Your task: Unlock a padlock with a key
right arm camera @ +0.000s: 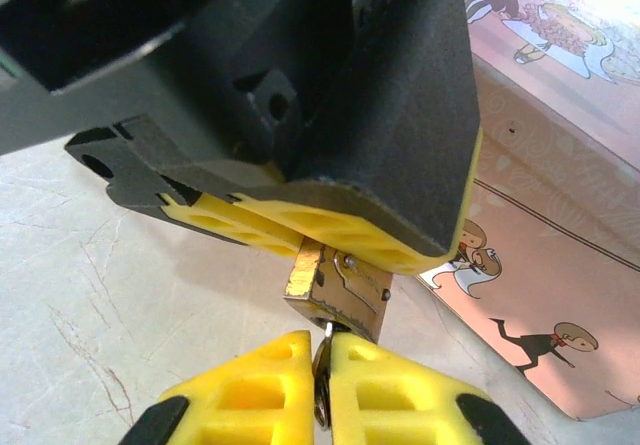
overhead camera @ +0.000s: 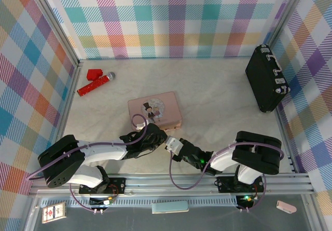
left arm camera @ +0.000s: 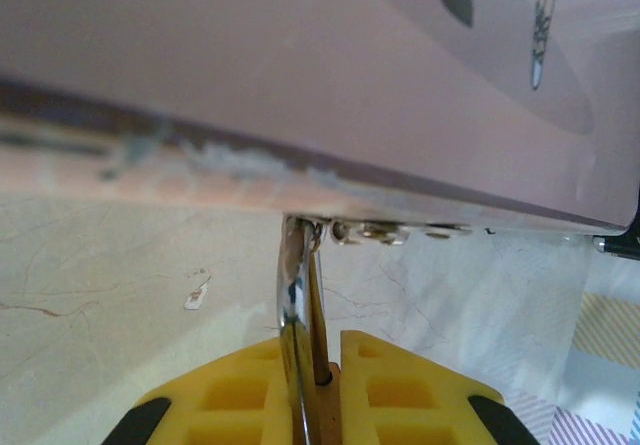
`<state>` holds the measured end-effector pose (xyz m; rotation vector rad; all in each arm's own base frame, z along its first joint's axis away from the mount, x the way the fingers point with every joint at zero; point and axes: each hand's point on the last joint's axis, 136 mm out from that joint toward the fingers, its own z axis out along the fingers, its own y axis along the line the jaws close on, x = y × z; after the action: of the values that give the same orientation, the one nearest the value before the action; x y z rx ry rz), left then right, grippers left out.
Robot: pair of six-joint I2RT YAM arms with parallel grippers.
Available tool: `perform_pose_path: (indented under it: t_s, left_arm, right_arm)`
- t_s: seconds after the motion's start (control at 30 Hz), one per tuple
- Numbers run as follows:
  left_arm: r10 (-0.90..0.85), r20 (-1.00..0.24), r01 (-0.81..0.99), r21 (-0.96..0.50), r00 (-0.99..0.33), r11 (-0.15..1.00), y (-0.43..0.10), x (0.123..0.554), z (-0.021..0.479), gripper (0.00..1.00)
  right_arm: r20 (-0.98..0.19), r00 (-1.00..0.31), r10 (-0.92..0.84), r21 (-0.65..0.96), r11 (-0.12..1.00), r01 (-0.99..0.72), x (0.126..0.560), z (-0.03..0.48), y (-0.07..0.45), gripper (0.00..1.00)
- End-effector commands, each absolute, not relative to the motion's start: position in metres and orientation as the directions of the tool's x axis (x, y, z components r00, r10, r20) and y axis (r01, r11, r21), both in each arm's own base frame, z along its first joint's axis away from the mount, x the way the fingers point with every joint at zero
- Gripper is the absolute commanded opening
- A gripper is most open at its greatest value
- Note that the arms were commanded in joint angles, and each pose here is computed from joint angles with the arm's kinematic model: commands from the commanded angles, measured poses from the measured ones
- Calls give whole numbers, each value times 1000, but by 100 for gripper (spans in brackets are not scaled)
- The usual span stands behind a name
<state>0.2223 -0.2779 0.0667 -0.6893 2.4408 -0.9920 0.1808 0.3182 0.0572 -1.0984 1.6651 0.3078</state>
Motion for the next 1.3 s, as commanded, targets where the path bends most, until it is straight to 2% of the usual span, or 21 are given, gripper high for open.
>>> perform_pose_path:
  t_s: [0.0,0.4,0.53,0.73,0.9,1.1,1.27]
  left_arm:
    - [-574,-178,-179,-841,-800,510,-310,230,114,7]
    - [-576,-181,-178,-841,-797,510,-310,229,115,7]
    - [-575,-180,-173,-846,-798,505,-312,230,116,7]
    - [-576,-180,-172,-847,-798,504,-312,230,115,7]
    - [-576,-182,-174,-845,-797,507,-311,230,114,7]
    - [-578,-185,-179,-838,-794,515,-309,230,110,7]
    - [-579,-187,-181,-836,-794,518,-308,230,108,7]
  right_arm:
    - [-893,-39,-448,-265,595,-759,188,69,327,7]
    - [-909,-75,-410,-213,612,-762,188,74,331,6]
    - [-923,-130,-362,-141,632,-762,187,77,335,5]
    - [-919,-300,-256,59,663,-746,182,75,342,5]
    - [-877,-466,-117,254,710,-657,181,70,338,4]
    - [-845,-534,33,412,676,-610,176,79,336,4]
    - [-822,-566,55,455,660,-597,175,82,332,3]
